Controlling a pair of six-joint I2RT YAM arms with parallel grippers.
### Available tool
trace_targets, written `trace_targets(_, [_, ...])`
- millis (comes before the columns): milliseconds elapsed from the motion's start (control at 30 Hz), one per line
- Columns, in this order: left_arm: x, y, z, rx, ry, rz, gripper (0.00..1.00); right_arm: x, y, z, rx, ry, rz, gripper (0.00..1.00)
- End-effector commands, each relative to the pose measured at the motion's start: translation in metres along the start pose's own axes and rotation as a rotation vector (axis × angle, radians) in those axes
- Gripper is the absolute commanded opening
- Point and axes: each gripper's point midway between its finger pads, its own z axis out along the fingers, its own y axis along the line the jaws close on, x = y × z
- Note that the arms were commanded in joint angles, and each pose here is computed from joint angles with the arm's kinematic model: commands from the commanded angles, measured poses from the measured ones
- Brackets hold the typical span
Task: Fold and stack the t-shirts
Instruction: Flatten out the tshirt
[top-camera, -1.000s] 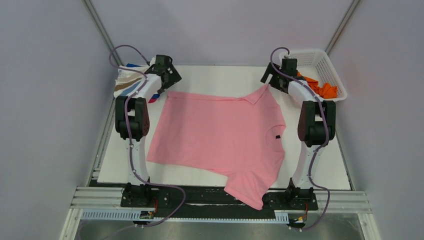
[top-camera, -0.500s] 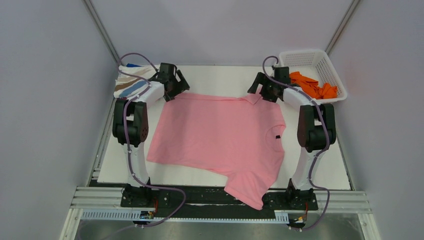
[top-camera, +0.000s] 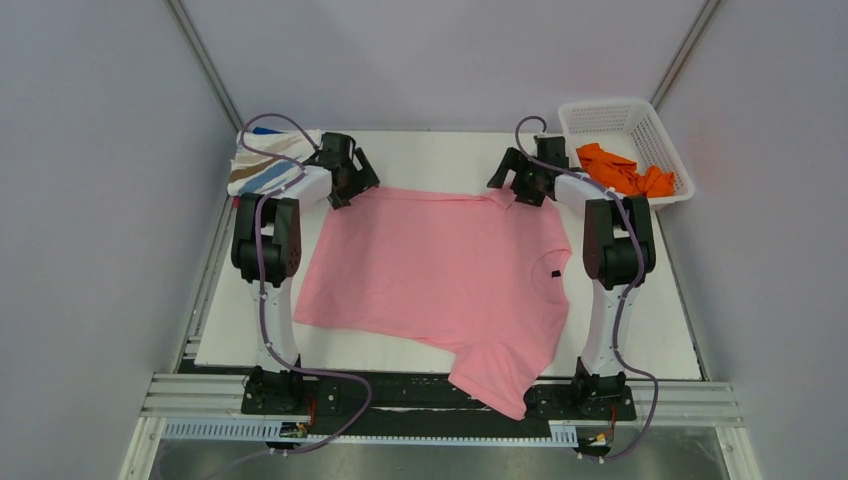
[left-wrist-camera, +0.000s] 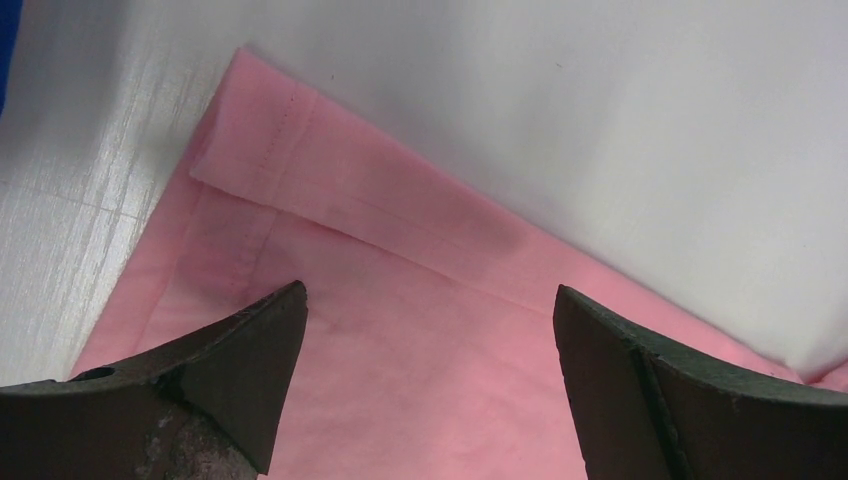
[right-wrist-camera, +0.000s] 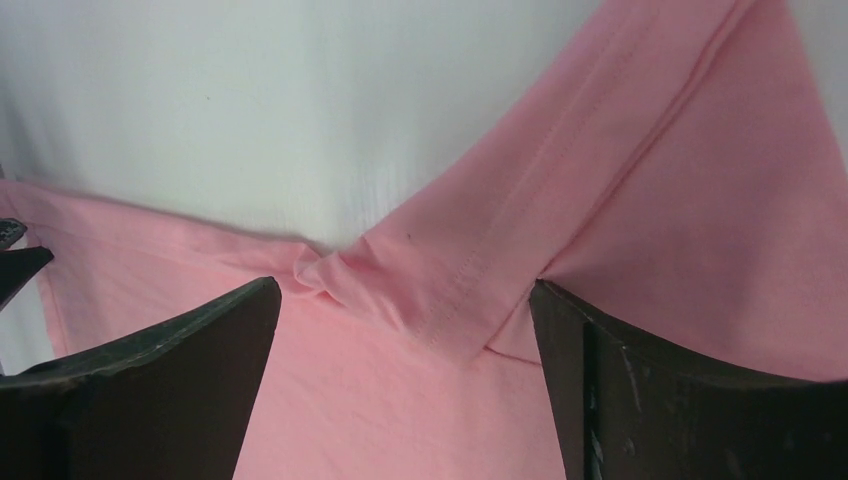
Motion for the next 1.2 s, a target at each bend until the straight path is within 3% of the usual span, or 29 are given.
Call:
trace_targets(0, [-0.008, -0.004, 0.001, 0.006, -0.028, 0.01, 1.0, -0.035, 0.035, 0.01, -0.087, -0.115, -0.04, 1.0])
trace_targets(500, [-0.017, -0.008, 0.001, -0.002, -0.041, -0.007, 1.0, -0.108, 0.073, 0.059, -0.215, -0.343, 0.014, 1.0])
trace_targets(667, [-0.029, -0.009, 0.002, -0.018, -0.084, -0.028, 1.0, -0.132, 0.093, 0.032, -0.235, -0.401, -0.074, 1.0])
trace_targets(933, [-0.053, -0.019, 0.017, 0.018, -0.149, -0.113, 1.0, -0.095, 0.08, -0.01, -0.188, -0.358, -0.14, 1.0])
trace_targets(1167, [-0.073, -0.011, 0.026, -0.039, -0.213, -0.1, 1.0, -0.062, 0.065, -0.039, -0.144, -0.322, -0.174, 1.0])
